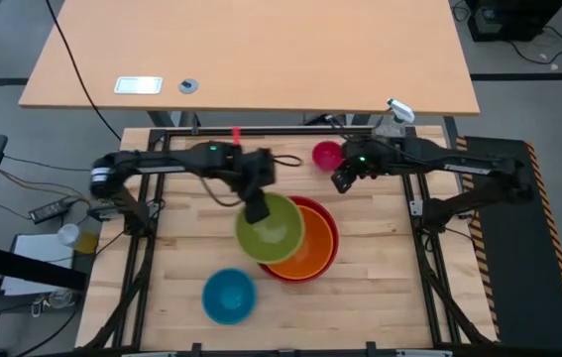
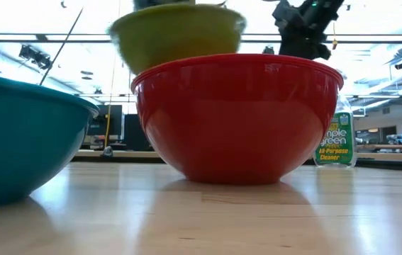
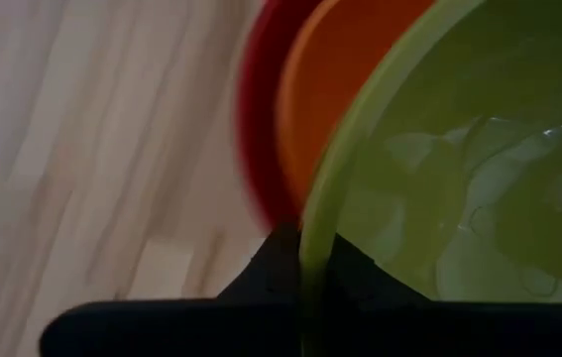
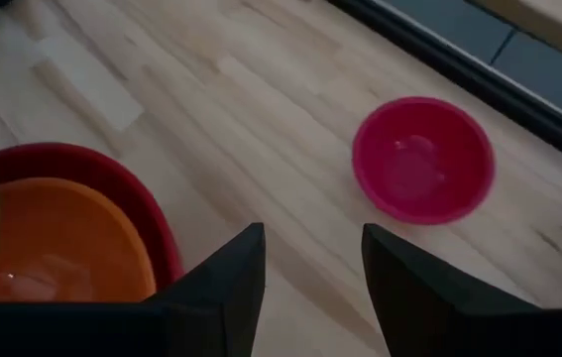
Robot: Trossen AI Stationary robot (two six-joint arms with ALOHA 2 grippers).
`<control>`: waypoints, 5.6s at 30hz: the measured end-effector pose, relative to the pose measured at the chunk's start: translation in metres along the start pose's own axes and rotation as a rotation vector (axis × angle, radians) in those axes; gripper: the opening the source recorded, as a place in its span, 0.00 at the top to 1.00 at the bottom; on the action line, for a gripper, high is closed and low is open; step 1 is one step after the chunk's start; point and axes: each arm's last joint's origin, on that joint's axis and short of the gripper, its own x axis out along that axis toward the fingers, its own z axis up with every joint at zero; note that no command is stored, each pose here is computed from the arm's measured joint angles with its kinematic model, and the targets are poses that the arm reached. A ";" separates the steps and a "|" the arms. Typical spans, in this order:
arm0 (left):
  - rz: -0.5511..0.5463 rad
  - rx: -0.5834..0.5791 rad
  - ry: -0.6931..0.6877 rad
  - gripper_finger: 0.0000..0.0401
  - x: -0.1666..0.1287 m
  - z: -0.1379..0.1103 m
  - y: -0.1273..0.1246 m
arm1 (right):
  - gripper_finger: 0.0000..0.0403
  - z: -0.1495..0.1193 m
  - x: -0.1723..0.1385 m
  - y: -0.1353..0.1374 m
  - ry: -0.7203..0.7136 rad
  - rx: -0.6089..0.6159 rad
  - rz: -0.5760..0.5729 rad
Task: Nest bowls inside each other by size order
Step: Stack the green bowl on top of the orange bowl, then stack the blue bowl on top of the green bowl
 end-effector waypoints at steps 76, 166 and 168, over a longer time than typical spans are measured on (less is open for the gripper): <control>-0.238 0.074 0.019 0.57 0.017 -0.129 -0.044 | 0.56 -0.010 -0.043 -0.012 -0.165 -0.006 0.074; -0.104 -0.171 0.139 0.93 0.129 0.017 -0.005 | 0.56 -0.001 -0.013 -0.008 -0.053 -0.165 0.131; -0.103 -0.164 0.142 0.93 0.129 0.016 -0.006 | 0.56 -0.001 -0.013 -0.008 -0.054 -0.164 0.131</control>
